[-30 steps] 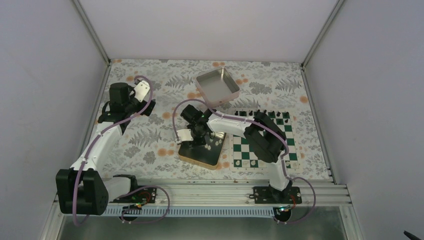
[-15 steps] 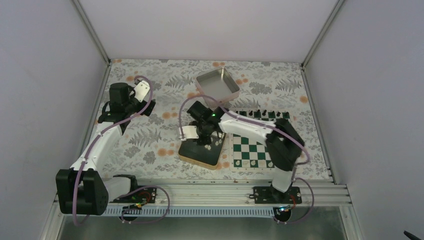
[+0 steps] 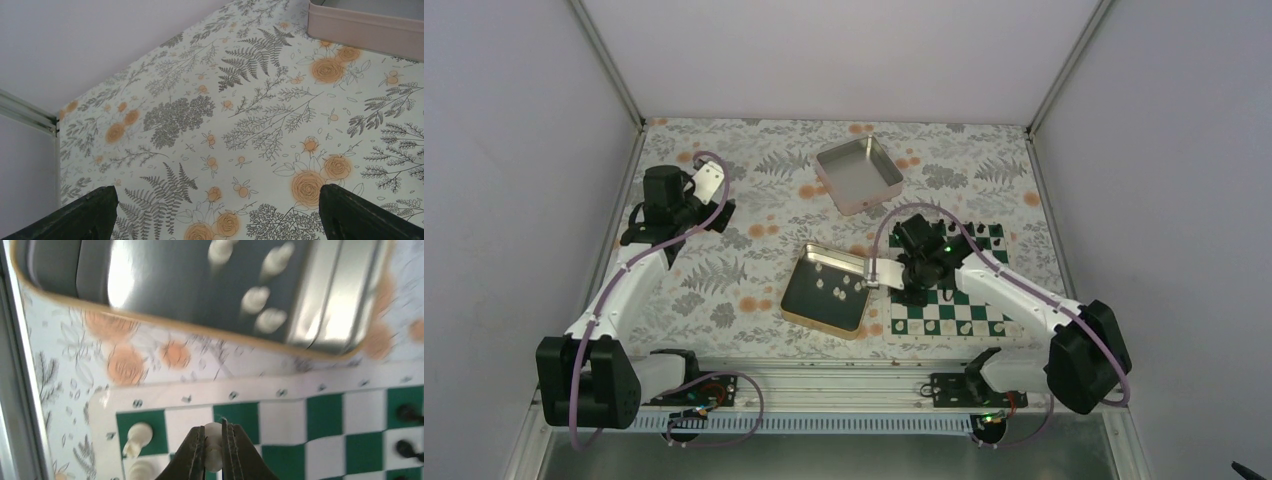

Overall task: Set up the chess pieces on the board
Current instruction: Place the chess piece on the chessboard.

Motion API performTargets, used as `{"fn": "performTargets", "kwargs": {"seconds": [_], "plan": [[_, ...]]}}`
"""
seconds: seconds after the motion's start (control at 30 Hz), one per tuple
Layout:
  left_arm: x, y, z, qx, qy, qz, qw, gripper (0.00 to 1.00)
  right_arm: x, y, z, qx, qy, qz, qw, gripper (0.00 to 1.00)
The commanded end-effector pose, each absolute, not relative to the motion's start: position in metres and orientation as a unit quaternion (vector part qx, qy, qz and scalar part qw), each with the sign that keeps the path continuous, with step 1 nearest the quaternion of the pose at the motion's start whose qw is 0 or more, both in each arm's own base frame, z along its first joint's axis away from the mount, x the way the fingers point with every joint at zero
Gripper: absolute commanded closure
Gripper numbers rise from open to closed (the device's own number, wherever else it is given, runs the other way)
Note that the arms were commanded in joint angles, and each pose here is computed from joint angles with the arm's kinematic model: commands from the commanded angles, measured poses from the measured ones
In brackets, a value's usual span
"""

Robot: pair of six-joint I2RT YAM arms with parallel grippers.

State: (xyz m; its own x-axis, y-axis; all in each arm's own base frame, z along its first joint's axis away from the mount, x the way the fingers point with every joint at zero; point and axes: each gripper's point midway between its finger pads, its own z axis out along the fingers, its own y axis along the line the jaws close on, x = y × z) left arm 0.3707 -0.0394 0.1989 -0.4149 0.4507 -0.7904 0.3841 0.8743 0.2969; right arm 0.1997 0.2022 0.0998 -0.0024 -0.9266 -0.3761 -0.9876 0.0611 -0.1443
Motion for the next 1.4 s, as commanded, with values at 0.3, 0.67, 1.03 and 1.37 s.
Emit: {"fn": "performTargets", "kwargs": {"seconds": [0.3,0.67,1.03,1.37], "plan": [[0.375,-0.045,0.202,0.248,0.840,0.022,0.482,0.00,0.181,0.170,0.049,-0.675,0.716,0.107,0.139,0.95],[0.376,-0.046,0.201,0.250,0.839,0.022,0.482,0.00,0.182,0.175,0.036,-0.676,0.714,0.126,0.134,0.95],[0.376,-0.046,0.201,0.251,0.839,0.022,0.483,0.00,0.177,0.172,0.027,-0.675,0.717,0.131,0.113,0.95],[0.377,-0.045,0.201,0.248,0.839,0.026,0.483,0.00,0.175,0.164,0.019,-0.672,0.723,0.118,0.107,0.95]]}}
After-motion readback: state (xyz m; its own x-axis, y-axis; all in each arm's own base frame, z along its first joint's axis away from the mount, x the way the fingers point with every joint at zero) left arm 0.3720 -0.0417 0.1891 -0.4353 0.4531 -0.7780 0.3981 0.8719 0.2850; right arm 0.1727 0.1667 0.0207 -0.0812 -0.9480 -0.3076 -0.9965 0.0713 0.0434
